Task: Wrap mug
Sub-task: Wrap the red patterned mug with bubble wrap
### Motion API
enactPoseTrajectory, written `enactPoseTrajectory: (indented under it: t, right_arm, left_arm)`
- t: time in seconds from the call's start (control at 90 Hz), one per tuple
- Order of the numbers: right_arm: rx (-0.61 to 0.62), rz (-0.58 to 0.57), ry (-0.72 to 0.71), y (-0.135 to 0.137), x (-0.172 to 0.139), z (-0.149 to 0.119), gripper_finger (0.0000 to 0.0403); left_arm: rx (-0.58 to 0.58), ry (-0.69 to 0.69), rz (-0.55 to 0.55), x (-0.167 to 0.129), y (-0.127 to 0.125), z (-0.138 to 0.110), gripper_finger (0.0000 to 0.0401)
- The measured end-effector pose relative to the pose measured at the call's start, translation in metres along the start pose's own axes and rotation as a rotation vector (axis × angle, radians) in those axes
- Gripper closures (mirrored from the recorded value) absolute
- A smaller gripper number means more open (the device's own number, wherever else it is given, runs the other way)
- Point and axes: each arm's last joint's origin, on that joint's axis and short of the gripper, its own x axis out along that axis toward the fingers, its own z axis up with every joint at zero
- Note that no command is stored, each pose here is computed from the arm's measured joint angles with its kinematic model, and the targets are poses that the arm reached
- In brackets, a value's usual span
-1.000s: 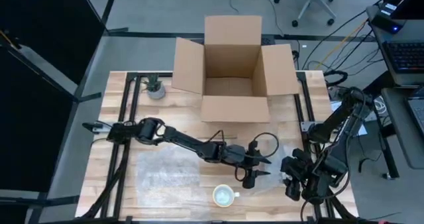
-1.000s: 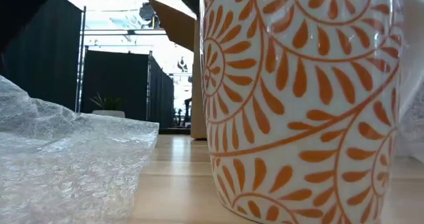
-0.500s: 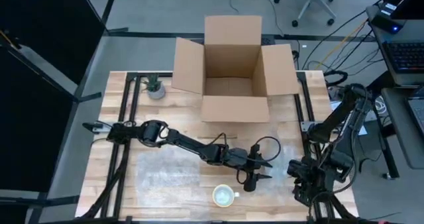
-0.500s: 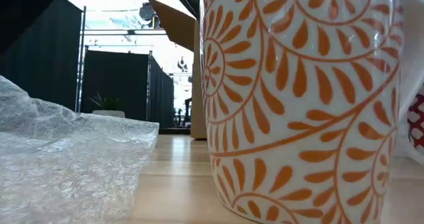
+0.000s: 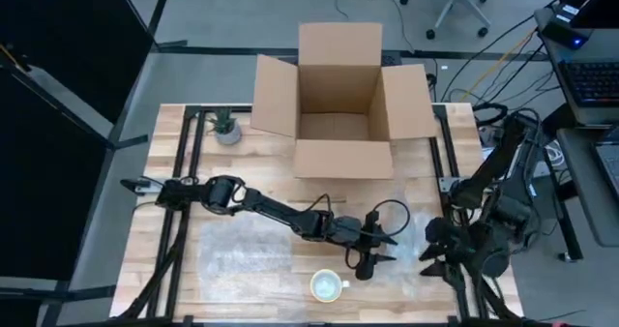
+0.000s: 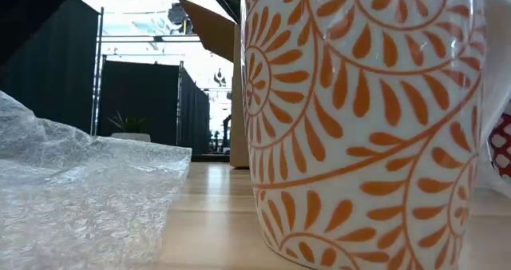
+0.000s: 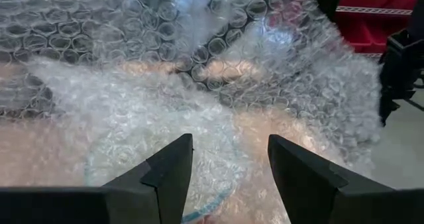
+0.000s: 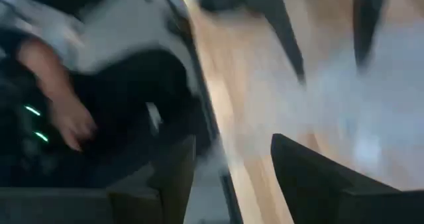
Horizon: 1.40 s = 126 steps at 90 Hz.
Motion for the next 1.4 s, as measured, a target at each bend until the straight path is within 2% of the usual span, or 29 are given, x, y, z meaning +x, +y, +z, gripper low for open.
enactPoseTrajectory:
  t: [0.089, 0.156, 0.322, 0.5, 0.6, 0.744, 0.844, 0.944, 1.089, 1.178, 1.4]
  right_arm:
    - [-0.097, -0.043, -0.166, -0.001, -0.001, 0.009, 0.0220]
    - [-0.170, -0.107, -0.215, -0.004, 0.003, 0.013, 0.0220]
    - [-0.305, -0.241, -0.186, -0.008, 0.027, 0.016, 0.0220]
    - [-0.422, -0.351, -0.074, -0.010, 0.053, 0.008, 0.0220]
    - [-0.376, -0.476, 0.012, -0.022, 0.058, 0.000, 0.0220]
    - [-0.126, -0.632, 0.221, -0.037, 0.048, -0.016, 0.0220]
    - [-0.064, -0.617, 0.287, -0.032, 0.043, -0.030, 0.0220]
    - [-0.060, -0.556, 0.282, -0.025, 0.041, -0.039, 0.0220]
    - [-0.175, -0.418, 0.089, -0.012, 0.049, -0.034, 0.0220]
    - [-0.263, -0.368, 0.034, -0.006, 0.054, -0.028, 0.0220]
    - [-0.280, -0.481, 0.059, -0.013, 0.077, -0.025, 0.0208]
  left_arm:
    - [0.000, 0.000, 0.000, 0.000, 0.000, 0.000, 0.0214]
    - [0.000, 0.000, 0.000, 0.000, 0.000, 0.000, 0.0214]
    - [0.000, 0.000, 0.000, 0.000, 0.000, 0.000, 0.0214]
    - [-0.001, 0.000, 0.000, 0.000, 0.000, 0.000, 0.0214]
    - [-0.001, 0.000, 0.000, 0.000, 0.000, 0.000, 0.0214]
    - [-0.001, 0.002, -0.002, 0.000, -0.001, -0.001, 0.0214]
    - [0.000, 0.001, -0.006, 0.000, -0.003, 0.000, 0.0214]
    - [0.000, 0.001, -0.006, 0.000, -0.003, -0.001, 0.0214]
    - [0.000, 0.001, -0.006, 0.000, -0.003, -0.001, 0.0214]
    - [0.000, 0.001, -0.006, 0.000, -0.003, -0.001, 0.0214]
    - [0.000, 0.001, -0.006, 0.000, -0.003, -0.001, 0.0214]
